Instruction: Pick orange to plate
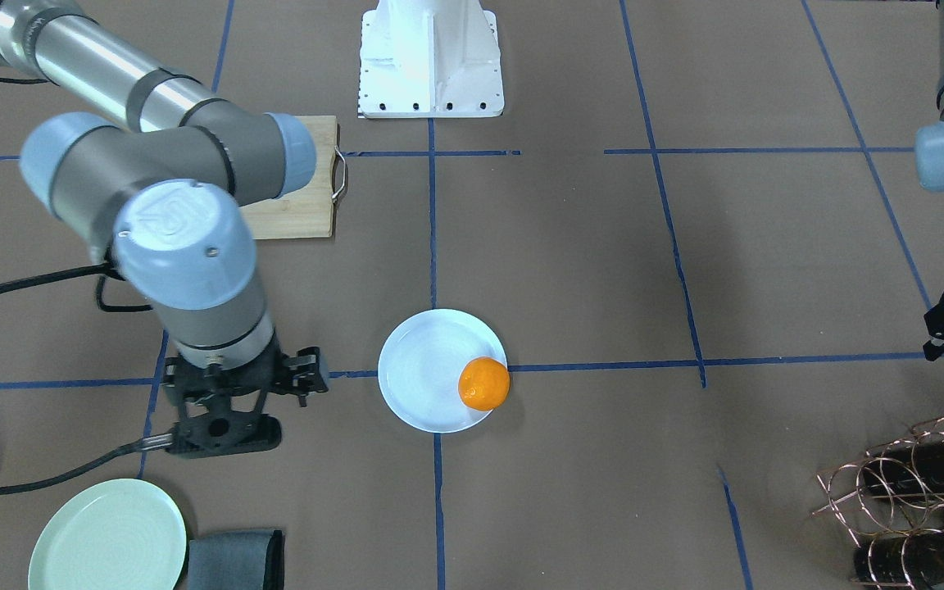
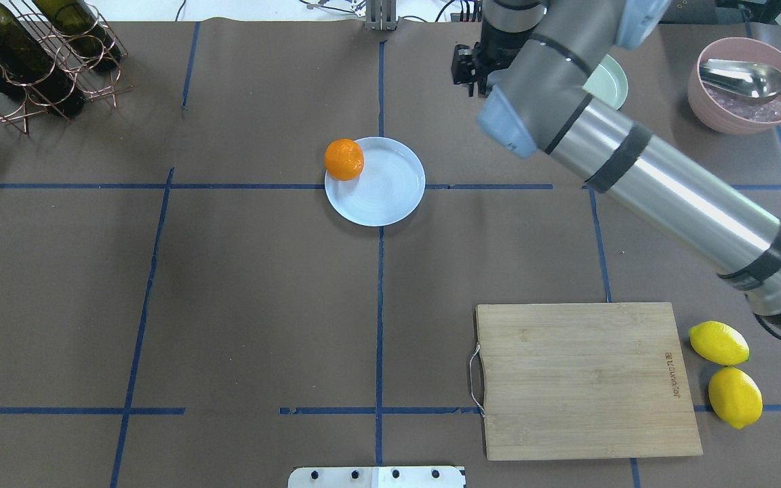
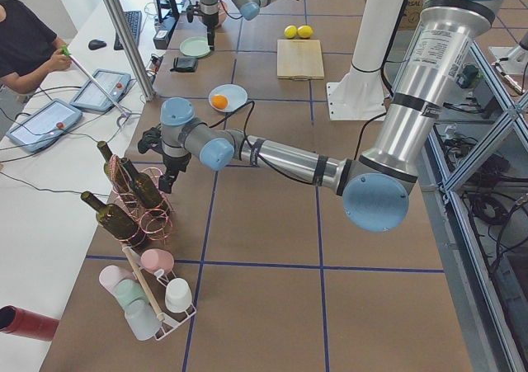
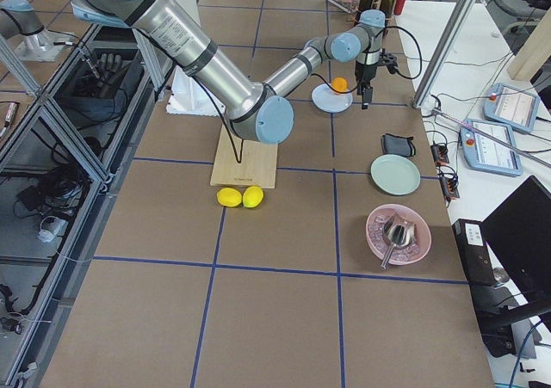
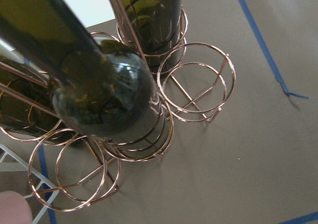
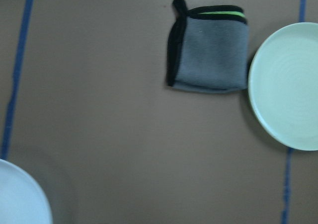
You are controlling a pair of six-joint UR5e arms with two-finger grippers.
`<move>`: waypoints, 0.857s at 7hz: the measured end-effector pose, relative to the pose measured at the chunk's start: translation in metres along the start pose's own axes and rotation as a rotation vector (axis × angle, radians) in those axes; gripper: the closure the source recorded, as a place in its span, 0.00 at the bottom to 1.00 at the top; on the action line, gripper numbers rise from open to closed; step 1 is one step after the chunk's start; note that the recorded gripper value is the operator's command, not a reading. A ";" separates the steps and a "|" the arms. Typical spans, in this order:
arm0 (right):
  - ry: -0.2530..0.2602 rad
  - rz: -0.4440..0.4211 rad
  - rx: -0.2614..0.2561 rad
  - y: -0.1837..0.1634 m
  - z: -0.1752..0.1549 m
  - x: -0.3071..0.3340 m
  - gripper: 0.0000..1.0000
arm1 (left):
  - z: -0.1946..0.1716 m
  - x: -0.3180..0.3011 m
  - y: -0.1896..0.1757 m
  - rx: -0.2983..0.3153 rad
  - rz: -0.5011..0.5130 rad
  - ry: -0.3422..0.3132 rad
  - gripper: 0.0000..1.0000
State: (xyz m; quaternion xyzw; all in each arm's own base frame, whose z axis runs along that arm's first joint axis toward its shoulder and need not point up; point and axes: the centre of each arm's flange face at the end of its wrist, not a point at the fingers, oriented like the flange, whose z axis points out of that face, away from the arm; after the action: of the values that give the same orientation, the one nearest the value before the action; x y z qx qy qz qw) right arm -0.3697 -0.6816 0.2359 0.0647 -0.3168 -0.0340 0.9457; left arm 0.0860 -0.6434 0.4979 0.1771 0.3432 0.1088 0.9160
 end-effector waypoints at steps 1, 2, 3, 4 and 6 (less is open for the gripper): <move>-0.008 -0.041 -0.016 -0.003 -0.007 0.079 0.00 | -0.008 -0.024 0.005 -0.045 0.061 -0.021 0.00; -0.029 -0.077 -0.029 -0.003 -0.014 0.156 0.00 | -0.017 -0.047 0.012 -0.080 0.094 -0.035 0.00; -0.053 -0.116 -0.039 0.002 -0.018 0.227 0.00 | -0.024 -0.067 0.022 -0.105 0.094 -0.043 0.00; -0.069 -0.154 -0.048 0.012 -0.018 0.292 0.00 | -0.026 -0.083 0.035 -0.122 0.079 -0.037 0.00; -0.113 -0.212 -0.068 0.056 -0.008 0.423 0.00 | -0.024 -0.113 0.076 -0.147 0.053 0.024 0.00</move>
State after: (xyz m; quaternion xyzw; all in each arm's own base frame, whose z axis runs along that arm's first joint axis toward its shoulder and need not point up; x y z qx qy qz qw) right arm -0.0266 -0.6701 0.4897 0.0638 -0.3596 -0.1483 0.9190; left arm -0.0194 -0.6039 0.5781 0.1169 0.3406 0.1602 0.9191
